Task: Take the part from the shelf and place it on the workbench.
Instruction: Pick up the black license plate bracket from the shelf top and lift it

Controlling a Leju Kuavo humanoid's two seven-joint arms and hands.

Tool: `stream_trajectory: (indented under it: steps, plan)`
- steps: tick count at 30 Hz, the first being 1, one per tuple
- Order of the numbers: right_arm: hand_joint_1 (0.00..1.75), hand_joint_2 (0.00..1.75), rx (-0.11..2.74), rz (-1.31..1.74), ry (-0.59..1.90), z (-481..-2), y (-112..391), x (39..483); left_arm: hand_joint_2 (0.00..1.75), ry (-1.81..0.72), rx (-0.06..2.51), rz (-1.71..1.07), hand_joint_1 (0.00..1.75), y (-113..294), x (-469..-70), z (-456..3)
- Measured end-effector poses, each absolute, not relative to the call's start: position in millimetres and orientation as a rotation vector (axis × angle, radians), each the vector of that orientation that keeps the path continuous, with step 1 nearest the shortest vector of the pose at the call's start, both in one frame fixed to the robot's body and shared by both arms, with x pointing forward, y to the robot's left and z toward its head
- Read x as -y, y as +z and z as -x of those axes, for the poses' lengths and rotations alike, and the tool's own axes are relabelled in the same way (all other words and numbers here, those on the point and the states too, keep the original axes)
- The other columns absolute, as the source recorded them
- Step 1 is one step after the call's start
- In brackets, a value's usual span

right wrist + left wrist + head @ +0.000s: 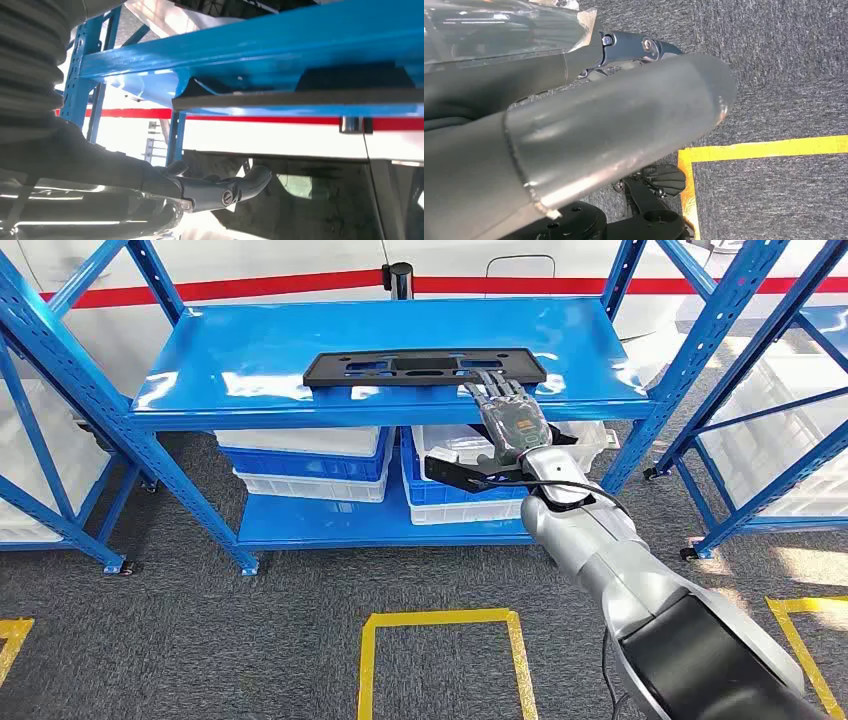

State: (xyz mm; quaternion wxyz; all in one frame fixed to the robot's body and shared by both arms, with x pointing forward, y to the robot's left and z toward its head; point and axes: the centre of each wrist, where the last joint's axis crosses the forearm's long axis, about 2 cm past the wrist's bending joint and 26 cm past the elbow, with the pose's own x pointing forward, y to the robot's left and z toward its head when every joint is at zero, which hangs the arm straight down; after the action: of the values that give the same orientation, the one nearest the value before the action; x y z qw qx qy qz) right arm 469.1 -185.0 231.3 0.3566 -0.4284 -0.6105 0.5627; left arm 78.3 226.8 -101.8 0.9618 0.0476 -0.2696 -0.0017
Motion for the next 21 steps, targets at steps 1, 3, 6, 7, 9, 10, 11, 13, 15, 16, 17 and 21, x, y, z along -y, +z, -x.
stream_trajectory:
  steps: [1,3,6,7,9,10,11,13,15,16,17,21]
  plan:
    - [0.0,1.75,1.575,1.105,1.454,-468.9,230.7,184.8,0.0,-0.003,0.546,-0.097,0.0,-101.8,-226.9,-78.3]
    - [0.0,1.75,1.57,1.103,1.457,-468.1,229.0,183.9,0.0,-0.004,0.545,-0.098,0.0,-101.8,-227.1,-78.5]
    - [0.0,1.75,1.56,1.106,1.462,-466.9,226.2,183.2,0.0,-0.006,0.545,-0.096,0.0,-101.8,-227.6,-78.9]
    - [0.0,1.75,1.557,1.107,1.464,-466.7,225.5,183.2,0.0,-0.007,0.545,-0.096,0.0,-101.8,-227.8,-79.0]
    - [0.0,1.75,1.553,1.107,1.467,-466.4,224.4,183.5,0.0,-0.007,0.544,-0.096,0.0,-101.9,-228.2,-79.1]
    - [0.0,1.75,1.551,1.107,1.468,-466.2,223.8,183.6,0.0,-0.007,0.544,-0.097,0.0,-101.9,-228.3,-79.2]
    - [0.0,1.75,1.55,1.106,1.469,-466.1,223.3,183.7,0.0,-0.007,0.544,-0.097,0.0,-101.9,-228.5,-79.2]
    - [0.0,1.75,1.548,1.105,1.469,-465.8,222.6,183.9,0.0,-0.007,0.544,-0.097,0.0,-101.9,-228.6,-79.2]
    - [0.0,1.75,1.547,1.105,1.47,-465.8,222.4,184.0,0.0,-0.007,0.543,-0.097,0.0,-101.9,-228.6,-79.3]
    - [0.0,1.75,1.546,1.105,1.47,-465.8,222.3,184.1,0.0,-0.007,0.543,-0.097,0.0,-101.9,-228.6,-79.3]
    - [0.0,1.75,1.546,1.105,1.47,-465.8,222.2,184.2,0.0,-0.007,0.543,-0.097,0.0,-101.9,-228.6,-79.3]
    - [0.0,1.75,1.547,1.104,1.469,-465.4,221.6,183.6,0.0,-0.009,0.544,-0.105,0.0,-102.0,-229.9,-79.5]
